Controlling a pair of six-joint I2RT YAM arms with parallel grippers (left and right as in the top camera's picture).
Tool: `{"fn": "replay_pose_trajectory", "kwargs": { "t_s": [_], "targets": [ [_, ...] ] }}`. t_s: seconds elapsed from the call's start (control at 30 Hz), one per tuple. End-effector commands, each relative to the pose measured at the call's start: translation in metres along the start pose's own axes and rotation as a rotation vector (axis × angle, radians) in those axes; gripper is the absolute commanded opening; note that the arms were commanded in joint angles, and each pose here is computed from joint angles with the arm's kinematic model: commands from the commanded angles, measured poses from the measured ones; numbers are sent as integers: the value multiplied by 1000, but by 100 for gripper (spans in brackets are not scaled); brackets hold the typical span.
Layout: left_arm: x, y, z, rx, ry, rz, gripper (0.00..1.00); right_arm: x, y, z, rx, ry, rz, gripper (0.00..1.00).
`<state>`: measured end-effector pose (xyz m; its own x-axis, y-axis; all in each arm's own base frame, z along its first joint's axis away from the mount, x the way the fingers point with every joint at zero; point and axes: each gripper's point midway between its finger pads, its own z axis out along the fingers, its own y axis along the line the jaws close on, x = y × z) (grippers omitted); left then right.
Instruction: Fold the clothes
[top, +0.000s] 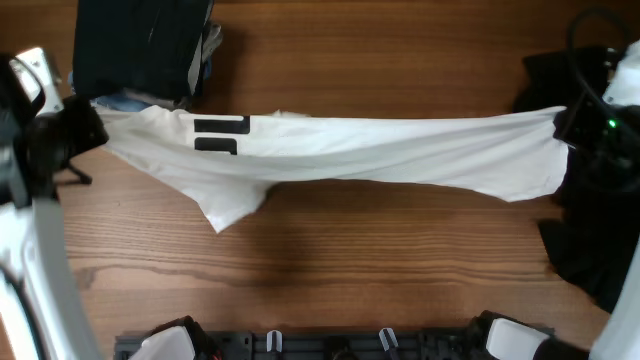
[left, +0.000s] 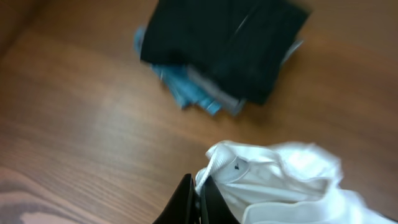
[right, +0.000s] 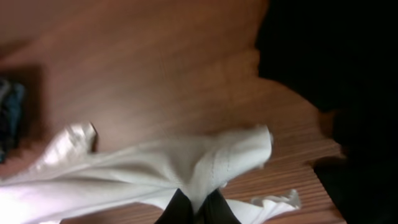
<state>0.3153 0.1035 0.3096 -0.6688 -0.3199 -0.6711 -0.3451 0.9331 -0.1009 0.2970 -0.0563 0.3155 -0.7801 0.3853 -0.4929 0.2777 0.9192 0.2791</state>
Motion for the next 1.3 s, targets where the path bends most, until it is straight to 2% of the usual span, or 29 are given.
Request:
{"fn": "replay_pose_trajectory", "kwargs": {
  "t_s": [0.0, 0.1, 0.2, 0.4, 0.53, 0.7, 0.8, 0.87, 0.97, 1.03, 1.13, 1.17, 1.27],
  "targets": [
    [-14, 6, -81, -43, -235, -21, 4, 0, 1, -56, 60, -137, 32, 4],
    [-9, 20, -132, -114, -376, -62, 4, 10, -3, -86, 116, -184, 51, 4],
    [-4, 36, -159, -199, -452, -117, 4, 11, -5, -95, 134, -214, 73, 4],
    [4, 42, -163, -228, -447, -155, 4, 14, -28, -99, 258, -218, 137, 5],
    [6, 31, -142, -158, -370, -165, 4, 17, -31, -86, 270, -150, 146, 7],
    [11, 18, -75, -65, -131, -149, 4, 11, -31, -42, 232, -1, 136, 4],
    [-12, -3, -62, 10, -142, -85, 4, -31, -15, -38, 138, -141, 108, 4],
    [-37, -23, -79, 109, -204, -38, 4, -65, 4, -61, 57, -302, 66, 4],
    [-66, -30, -133, 133, -317, -26, 4, -73, 19, -102, 26, -397, 30, 4],
    [-71, -33, -163, 140, -370, -17, 4, -62, 22, -117, 26, -394, 14, 4],
    [-62, -34, -180, 140, -373, -17, 4, -38, 23, -132, 35, -374, 20, 4],
    [-48, -26, -184, 93, -345, -26, 4, -17, 18, -144, 68, -359, 34, 4],
    [-39, -14, -189, 24, -337, -40, 4, -6, 22, -160, 61, -396, 28, 4]
  ]
}}
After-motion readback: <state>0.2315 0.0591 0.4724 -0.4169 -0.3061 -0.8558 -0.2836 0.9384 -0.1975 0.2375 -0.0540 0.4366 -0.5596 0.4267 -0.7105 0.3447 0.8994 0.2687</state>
